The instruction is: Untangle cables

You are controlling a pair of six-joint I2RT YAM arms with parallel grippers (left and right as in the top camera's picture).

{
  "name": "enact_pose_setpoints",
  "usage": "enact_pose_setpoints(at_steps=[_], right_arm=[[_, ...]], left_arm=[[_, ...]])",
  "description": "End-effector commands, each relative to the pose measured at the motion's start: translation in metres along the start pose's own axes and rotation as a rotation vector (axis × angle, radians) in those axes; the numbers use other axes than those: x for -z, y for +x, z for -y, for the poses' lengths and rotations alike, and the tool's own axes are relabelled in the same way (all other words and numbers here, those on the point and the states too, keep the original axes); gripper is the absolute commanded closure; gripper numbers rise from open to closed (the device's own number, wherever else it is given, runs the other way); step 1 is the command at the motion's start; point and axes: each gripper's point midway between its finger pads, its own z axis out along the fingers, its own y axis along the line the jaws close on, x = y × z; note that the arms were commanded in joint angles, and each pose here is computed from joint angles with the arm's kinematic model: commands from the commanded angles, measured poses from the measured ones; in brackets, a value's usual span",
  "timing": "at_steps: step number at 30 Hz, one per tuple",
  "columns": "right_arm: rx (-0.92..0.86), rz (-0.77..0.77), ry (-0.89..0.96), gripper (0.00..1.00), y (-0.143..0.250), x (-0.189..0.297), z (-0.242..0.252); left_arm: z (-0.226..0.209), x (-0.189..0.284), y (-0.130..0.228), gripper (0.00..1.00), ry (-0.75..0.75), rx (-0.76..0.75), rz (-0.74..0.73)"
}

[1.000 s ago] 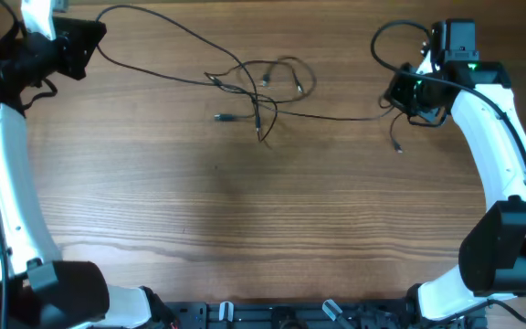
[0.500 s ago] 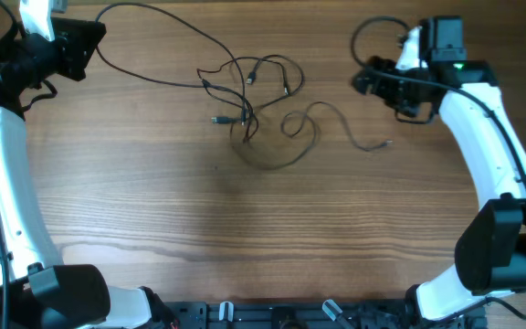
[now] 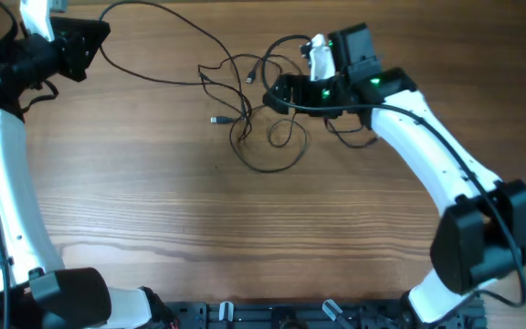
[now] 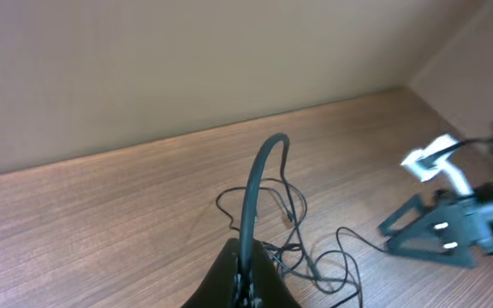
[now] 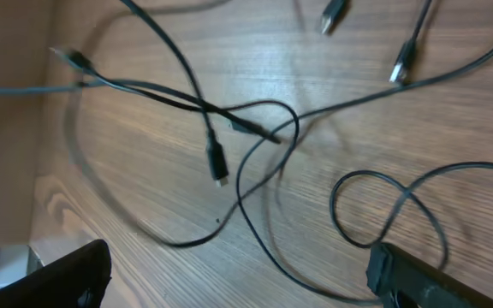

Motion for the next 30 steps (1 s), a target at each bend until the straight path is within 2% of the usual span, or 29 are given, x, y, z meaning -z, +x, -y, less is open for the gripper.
enact_pose_setpoints(at_steps=[1, 11, 19, 27, 30], right_arm=[[-0.041, -0.091, -0.023, 0.04, 0.015, -0.040, 0.011], [0.016, -0.144, -0.263, 0.03, 0.027, -0.066, -0.045], [0.038, -0.069, -0.268, 0.02, 0.013, -0.074, -0.061], [0.059, -0.081, -0.254, 0.01, 0.022, -0.087, -0.064], [0.126, -0.119, -0.393, 0.01, 0.029, -0.079, -0.088]], left_arm=[[0.030, 0.022, -0.019, 0.96, 0.026, -0.049, 0.062], [0.066, 0.019, -0.028, 0.96, 0.083, -0.111, 0.073], [0.092, 0.005, -0.027, 0.96, 0.151, -0.138, 0.057], [0.084, 0.004, -0.031, 0.96, 0.096, -0.102, 0.061], [0.083, 0.004, -0.031, 0.96, 0.090, -0.102, 0.060]])
